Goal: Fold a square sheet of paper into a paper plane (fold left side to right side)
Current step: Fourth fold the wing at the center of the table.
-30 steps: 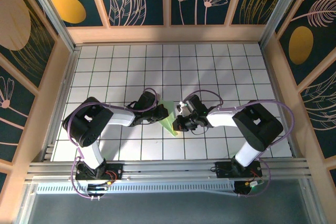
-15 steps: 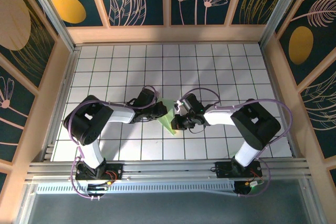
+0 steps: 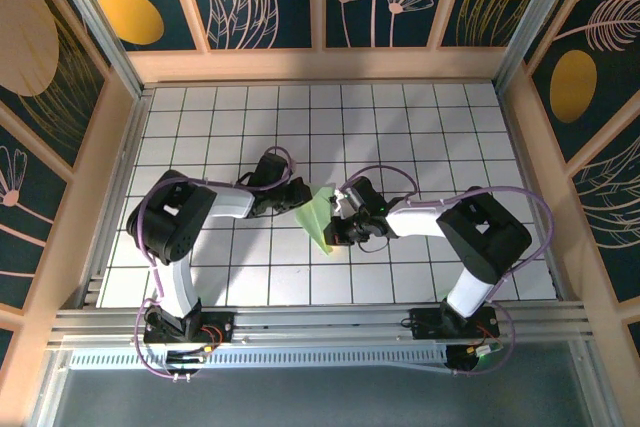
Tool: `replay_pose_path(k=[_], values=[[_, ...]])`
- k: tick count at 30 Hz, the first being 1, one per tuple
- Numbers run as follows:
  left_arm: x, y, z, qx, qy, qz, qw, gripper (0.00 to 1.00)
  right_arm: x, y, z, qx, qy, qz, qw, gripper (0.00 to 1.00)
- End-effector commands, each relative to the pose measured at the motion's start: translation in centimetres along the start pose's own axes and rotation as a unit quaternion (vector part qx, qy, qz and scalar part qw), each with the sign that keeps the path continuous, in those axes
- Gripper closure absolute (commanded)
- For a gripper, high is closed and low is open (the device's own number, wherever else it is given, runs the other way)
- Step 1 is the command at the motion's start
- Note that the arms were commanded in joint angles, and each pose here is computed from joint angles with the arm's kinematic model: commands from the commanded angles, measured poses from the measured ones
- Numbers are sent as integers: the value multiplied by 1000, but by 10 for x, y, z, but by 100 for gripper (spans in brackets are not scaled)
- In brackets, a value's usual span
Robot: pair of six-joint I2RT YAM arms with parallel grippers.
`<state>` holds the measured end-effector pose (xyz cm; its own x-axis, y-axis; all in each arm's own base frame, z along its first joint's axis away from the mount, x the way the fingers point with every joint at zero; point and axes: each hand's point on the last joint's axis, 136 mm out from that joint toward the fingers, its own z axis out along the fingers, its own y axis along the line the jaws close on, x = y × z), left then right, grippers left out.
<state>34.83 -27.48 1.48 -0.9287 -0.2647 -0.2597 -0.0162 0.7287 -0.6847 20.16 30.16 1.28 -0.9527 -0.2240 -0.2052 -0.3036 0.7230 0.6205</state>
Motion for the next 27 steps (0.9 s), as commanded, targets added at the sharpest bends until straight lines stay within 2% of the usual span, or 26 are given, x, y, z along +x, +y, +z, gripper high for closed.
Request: replay_pose_path(k=[1, 6, 8, 15, 21, 27], values=[[-34, 30, 1, -56, -40, 11, 998, 98, 63, -69, 5, 134, 93, 44, 986, 100], [-53, 35, 0, -63, -48, 14, 997, 98, 63, -69, 4, 137, 95, 39, 985, 100], [-70, 24, -3, -55, -62, 25, 996, 98, 62, -69, 4, 137, 96, 36, 985, 100], [-81, 11, -25, -42, -88, 47, 994, 99, 55, -69, -3, 132, 86, 29, 987, 100], [-38, -22, -59, 31, -81, 82, 993, 99, 48, -72, -13, 137, 84, 15, 987, 100], [17, -64, -49, 117, -17, 107, 987, 99, 46, -74, -18, 139, 87, 7, 986, 100]])
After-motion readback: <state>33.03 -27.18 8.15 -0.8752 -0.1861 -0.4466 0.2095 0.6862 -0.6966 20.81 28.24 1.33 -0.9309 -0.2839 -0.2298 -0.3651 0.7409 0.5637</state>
